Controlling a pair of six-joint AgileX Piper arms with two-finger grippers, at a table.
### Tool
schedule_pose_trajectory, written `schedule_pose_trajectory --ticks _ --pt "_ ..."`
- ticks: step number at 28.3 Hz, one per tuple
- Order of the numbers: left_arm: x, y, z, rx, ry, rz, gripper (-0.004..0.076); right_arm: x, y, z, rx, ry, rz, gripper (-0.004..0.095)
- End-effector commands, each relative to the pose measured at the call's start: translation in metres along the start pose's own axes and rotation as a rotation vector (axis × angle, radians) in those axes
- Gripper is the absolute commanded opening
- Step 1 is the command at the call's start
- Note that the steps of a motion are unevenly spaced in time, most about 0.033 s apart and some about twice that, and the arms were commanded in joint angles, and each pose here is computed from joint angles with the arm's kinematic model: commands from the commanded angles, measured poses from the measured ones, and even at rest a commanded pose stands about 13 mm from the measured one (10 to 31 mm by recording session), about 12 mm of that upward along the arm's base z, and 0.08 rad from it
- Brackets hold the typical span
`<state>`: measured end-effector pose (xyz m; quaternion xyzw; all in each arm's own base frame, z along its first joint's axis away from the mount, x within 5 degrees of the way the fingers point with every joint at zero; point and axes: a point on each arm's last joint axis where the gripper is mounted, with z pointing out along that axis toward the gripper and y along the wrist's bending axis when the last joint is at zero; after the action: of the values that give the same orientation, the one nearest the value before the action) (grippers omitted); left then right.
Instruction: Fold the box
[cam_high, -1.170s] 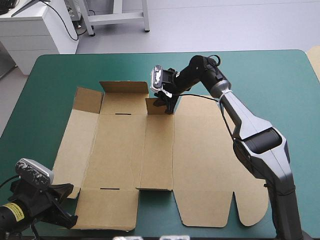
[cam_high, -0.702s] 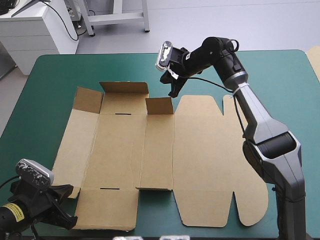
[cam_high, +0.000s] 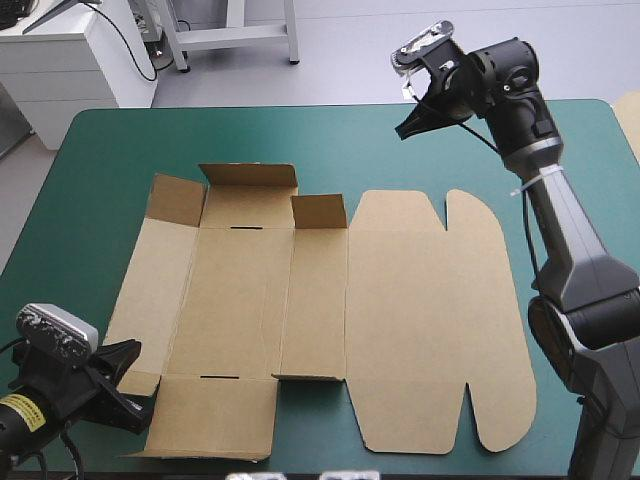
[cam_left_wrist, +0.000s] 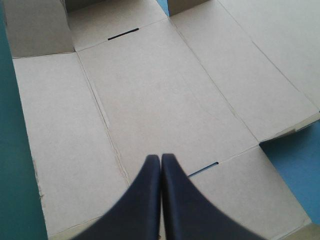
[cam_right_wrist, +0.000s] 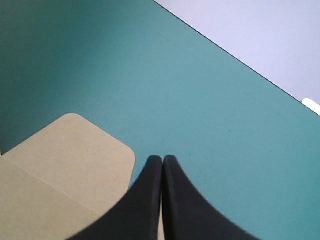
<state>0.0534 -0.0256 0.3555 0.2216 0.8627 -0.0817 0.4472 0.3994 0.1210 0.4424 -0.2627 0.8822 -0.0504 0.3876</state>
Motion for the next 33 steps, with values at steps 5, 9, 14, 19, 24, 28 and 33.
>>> schedule_pose_trajectory --ticks 5,9,14,19,24,28,33 --pt "-0.014 0.006 -0.005 -0.063 -0.090 0.034 -0.0008 0.049 -0.041 -0.064 0.059 0.036 0.129 -0.0019" --pt "-0.014 0.006 -0.005 -0.063 -0.095 0.023 -0.0008 0.080 -0.042 -0.078 0.067 0.101 0.157 -0.0019" --pt "-0.013 0.006 -0.003 -0.063 -0.093 0.023 -0.0008 0.116 -0.025 -0.100 0.060 0.092 0.168 -0.0019" --pt "-0.014 0.008 0.000 -0.084 -0.081 0.035 -0.0008 0.148 -0.005 -0.117 0.018 0.074 0.188 -0.0019" --pt "-0.019 0.009 0.007 -0.079 -0.069 0.006 -0.0008 0.177 0.012 -0.136 -0.009 0.063 0.203 -0.0019" --pt "-0.025 0.010 0.018 -0.082 -0.057 -0.008 -0.0008 0.197 0.022 -0.149 -0.007 0.052 0.204 -0.0019" --pt "-0.035 0.013 0.043 -0.078 -0.009 -0.005 -0.0006 0.220 0.033 -0.164 0.003 0.019 0.211 -0.0020"
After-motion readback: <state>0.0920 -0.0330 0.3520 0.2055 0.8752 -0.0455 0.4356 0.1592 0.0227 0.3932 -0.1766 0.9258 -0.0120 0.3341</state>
